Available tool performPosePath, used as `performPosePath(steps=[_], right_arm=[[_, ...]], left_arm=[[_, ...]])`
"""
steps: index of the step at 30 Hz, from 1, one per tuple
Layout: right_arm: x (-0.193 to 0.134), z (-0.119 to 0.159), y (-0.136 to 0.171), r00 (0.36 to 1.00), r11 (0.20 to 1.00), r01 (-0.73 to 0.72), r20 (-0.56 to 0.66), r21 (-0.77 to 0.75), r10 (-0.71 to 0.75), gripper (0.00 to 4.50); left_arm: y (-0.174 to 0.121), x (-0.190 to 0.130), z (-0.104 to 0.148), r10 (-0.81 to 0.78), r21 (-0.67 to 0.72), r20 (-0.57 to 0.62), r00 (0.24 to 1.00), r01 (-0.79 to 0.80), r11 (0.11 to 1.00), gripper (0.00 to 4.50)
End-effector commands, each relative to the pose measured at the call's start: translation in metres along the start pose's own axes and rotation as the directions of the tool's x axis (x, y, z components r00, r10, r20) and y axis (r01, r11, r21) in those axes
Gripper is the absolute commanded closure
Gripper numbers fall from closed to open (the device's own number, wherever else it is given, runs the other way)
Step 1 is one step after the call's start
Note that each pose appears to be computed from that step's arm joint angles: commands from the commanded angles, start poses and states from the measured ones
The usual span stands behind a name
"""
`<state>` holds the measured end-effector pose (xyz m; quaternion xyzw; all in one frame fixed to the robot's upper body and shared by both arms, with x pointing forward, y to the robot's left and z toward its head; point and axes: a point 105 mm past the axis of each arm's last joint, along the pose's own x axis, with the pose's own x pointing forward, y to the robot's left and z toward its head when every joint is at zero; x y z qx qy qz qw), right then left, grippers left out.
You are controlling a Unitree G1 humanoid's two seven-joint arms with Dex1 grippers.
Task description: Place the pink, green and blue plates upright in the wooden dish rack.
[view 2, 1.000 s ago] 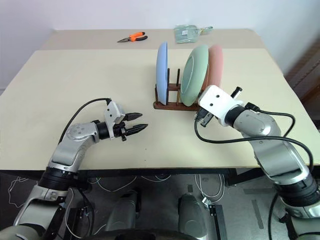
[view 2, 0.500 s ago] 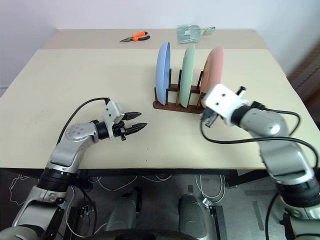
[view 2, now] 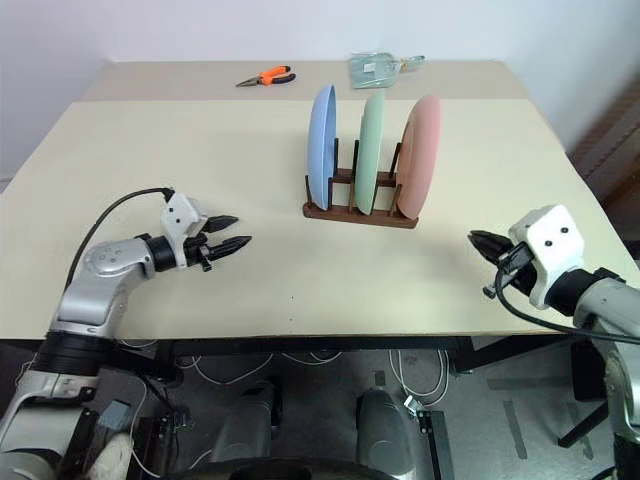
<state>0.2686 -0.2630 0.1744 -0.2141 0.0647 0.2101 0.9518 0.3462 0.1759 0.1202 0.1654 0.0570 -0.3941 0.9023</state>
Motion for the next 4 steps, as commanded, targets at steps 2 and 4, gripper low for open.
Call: performPosePath(steps=[2, 4], right_arm=[[0.013, -0.006, -0.009, 0.999, 0.999, 0.042, 0.028, -0.030, -0.041, 4.43], [0.020, -0.007, -0.011, 0.998, 0.999, 0.042, 0.041, -0.021, -0.041, 4.43]], left_arm=[[0.005, -0.012, 0.004, 0.050, 0.023, 0.024, 0.998, -0.051, 0.998, 2.05], [0.004, -0.013, 0.004, 0.059, 0.016, 0.027, 0.998, -0.059, 0.998, 2.05]])
